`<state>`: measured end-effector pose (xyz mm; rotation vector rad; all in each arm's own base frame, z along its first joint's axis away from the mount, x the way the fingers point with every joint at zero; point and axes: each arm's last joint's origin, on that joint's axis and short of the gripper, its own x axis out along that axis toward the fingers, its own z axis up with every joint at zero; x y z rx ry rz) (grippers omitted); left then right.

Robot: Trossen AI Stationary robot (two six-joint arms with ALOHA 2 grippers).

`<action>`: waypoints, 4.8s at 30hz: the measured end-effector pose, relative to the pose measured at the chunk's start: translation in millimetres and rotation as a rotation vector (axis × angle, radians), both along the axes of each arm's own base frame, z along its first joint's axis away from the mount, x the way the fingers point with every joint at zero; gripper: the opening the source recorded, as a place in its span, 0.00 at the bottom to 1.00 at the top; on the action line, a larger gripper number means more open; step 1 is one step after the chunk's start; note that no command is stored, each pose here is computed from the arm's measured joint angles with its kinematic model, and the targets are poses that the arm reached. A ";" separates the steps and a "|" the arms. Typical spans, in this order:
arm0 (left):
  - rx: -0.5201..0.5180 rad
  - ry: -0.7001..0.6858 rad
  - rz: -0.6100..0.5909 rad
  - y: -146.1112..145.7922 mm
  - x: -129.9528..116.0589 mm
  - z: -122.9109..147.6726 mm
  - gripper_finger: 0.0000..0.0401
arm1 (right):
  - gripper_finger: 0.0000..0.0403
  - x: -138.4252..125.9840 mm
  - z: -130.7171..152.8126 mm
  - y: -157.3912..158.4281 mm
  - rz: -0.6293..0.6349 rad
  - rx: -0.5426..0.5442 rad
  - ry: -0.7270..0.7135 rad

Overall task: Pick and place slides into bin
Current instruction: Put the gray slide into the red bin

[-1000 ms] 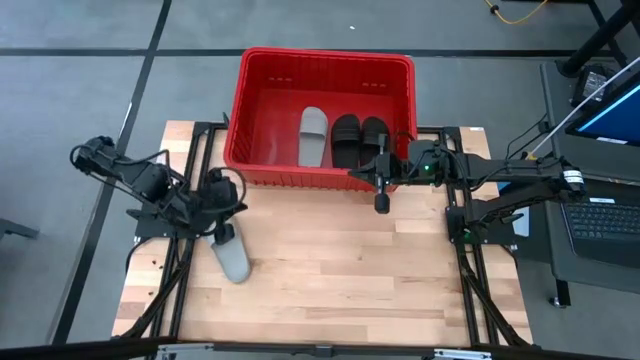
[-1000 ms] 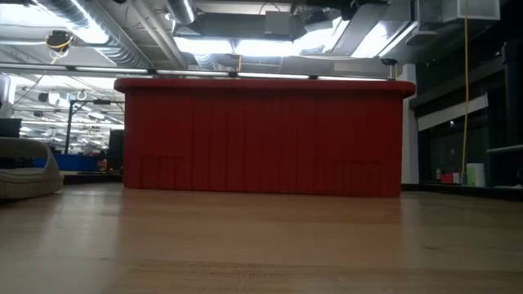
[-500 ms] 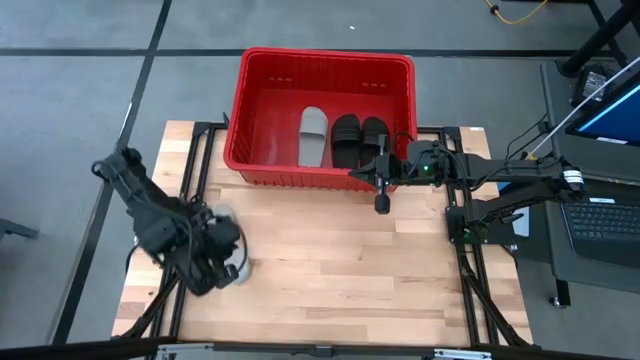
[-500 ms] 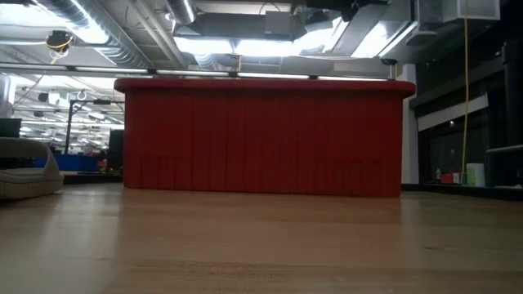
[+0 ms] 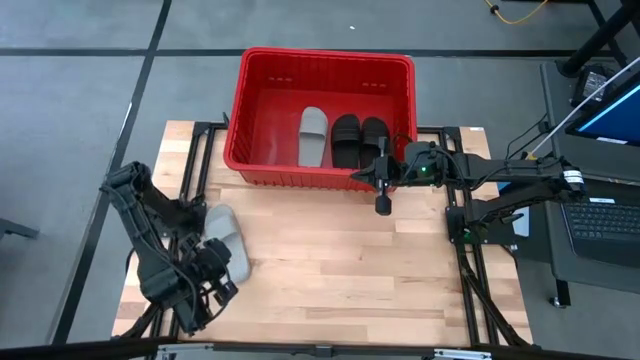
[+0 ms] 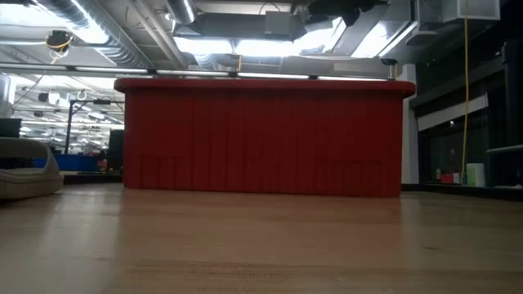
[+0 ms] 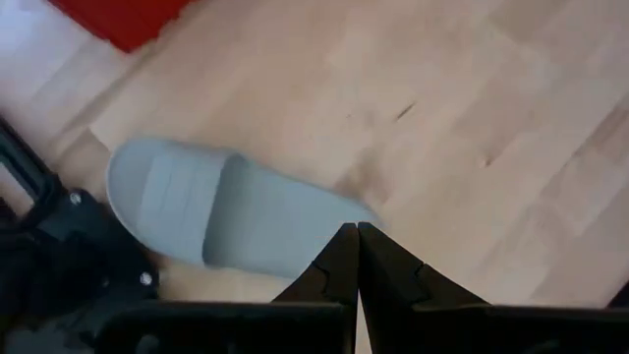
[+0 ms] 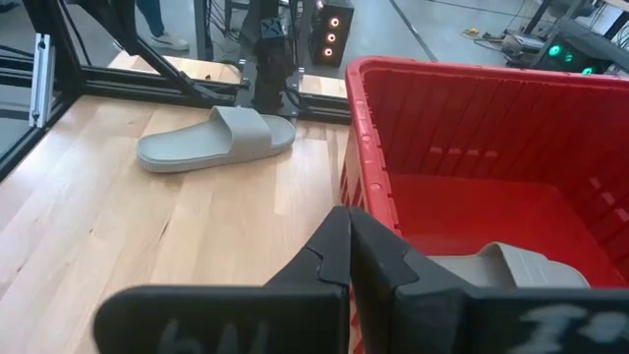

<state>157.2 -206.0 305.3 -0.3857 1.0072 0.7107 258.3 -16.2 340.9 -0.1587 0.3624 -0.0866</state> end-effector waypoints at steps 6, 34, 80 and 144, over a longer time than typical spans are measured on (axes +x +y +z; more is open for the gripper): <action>0.040 -0.047 0.022 -3.8 -10.8 -12.5 0.01 | 0.01 0.0 0.3 0.0 0.000 0.000 -0.002; 0.089 0.051 -0.002 -4.0 -15.8 -31.5 0.31 | 0.01 0.1 0.2 0.0 -0.008 0.023 -0.005; 0.436 0.250 0.081 34.0 -37.5 -121.6 0.29 | 0.01 -1.2 -2.9 0.2 -0.007 0.022 0.030; 0.383 0.369 -0.060 48.8 -24.7 -149.8 0.06 | 0.01 0.0 0.4 0.0 -0.008 0.022 -0.007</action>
